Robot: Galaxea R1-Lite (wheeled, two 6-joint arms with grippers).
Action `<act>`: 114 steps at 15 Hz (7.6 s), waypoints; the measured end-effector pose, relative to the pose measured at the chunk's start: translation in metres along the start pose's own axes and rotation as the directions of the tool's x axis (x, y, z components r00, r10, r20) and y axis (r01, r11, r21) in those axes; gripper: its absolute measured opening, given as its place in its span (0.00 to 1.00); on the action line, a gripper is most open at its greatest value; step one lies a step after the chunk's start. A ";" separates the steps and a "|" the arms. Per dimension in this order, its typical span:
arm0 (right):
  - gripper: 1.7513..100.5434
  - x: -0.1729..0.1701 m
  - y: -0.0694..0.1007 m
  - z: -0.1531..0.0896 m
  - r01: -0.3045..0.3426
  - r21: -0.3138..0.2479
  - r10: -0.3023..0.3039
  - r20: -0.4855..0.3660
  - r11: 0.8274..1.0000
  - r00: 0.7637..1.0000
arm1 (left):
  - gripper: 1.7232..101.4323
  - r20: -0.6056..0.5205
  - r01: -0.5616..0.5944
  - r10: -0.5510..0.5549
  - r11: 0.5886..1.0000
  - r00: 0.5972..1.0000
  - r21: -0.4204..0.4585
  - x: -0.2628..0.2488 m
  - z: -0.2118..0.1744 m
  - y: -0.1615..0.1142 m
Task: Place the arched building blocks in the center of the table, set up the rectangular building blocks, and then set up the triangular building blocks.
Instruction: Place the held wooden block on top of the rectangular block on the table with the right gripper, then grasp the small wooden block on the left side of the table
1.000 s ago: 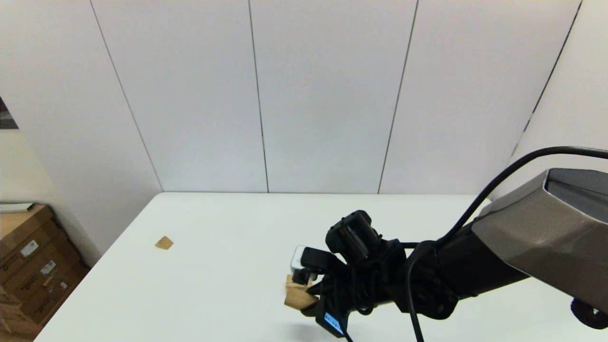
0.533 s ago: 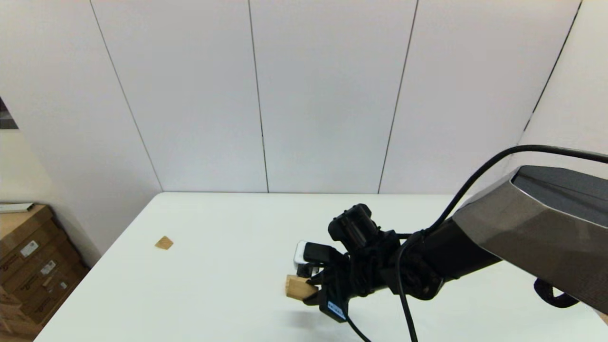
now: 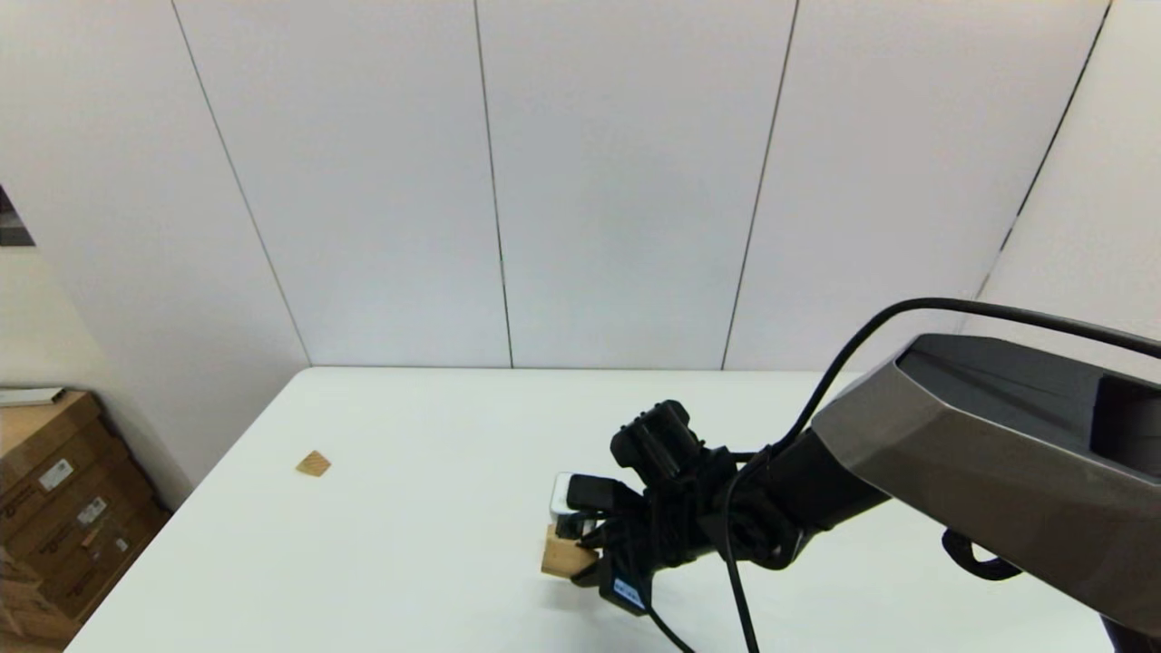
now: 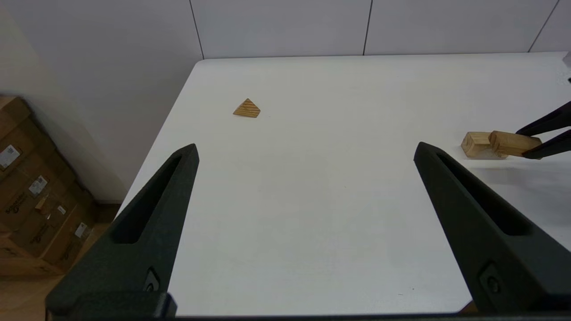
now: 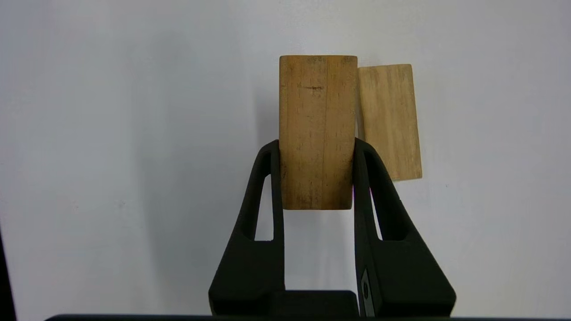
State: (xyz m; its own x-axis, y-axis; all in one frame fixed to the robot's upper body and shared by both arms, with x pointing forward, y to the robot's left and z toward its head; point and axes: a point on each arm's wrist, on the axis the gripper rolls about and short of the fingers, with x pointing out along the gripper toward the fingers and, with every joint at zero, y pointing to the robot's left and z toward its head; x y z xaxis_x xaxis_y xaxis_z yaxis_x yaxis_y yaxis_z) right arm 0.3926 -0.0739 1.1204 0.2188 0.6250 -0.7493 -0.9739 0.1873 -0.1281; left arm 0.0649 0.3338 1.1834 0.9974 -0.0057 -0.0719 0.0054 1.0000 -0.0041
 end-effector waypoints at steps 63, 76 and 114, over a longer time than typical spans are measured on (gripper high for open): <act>0.23 0.017 -0.040 0.003 -0.002 -0.011 0.002 -0.051 1.000 0.999 | 0.96 0.001 0.000 0.000 1.000 1.000 0.000 0.000 0.000 0.000; 0.29 0.018 -0.038 0.006 -0.007 -0.018 0.007 -0.050 1.000 0.999 | 0.96 0.000 0.000 0.000 1.000 1.000 0.000 0.000 0.000 0.000; 0.96 -0.353 0.246 -0.124 0.862 0.487 -0.938 -0.212 0.140 0.273 | 0.96 0.000 0.000 0.000 1.000 1.000 0.000 0.000 0.000 0.000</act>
State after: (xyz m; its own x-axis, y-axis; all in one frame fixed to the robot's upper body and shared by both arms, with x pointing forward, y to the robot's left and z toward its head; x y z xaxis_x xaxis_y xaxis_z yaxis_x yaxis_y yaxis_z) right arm 0.0678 -0.3424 1.2729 0.9607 -0.1662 -0.2222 0.0812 0.9341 -0.3476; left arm 0.0649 0.3338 1.1834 0.9974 -0.0053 -0.0719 0.0050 1.0000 -0.0040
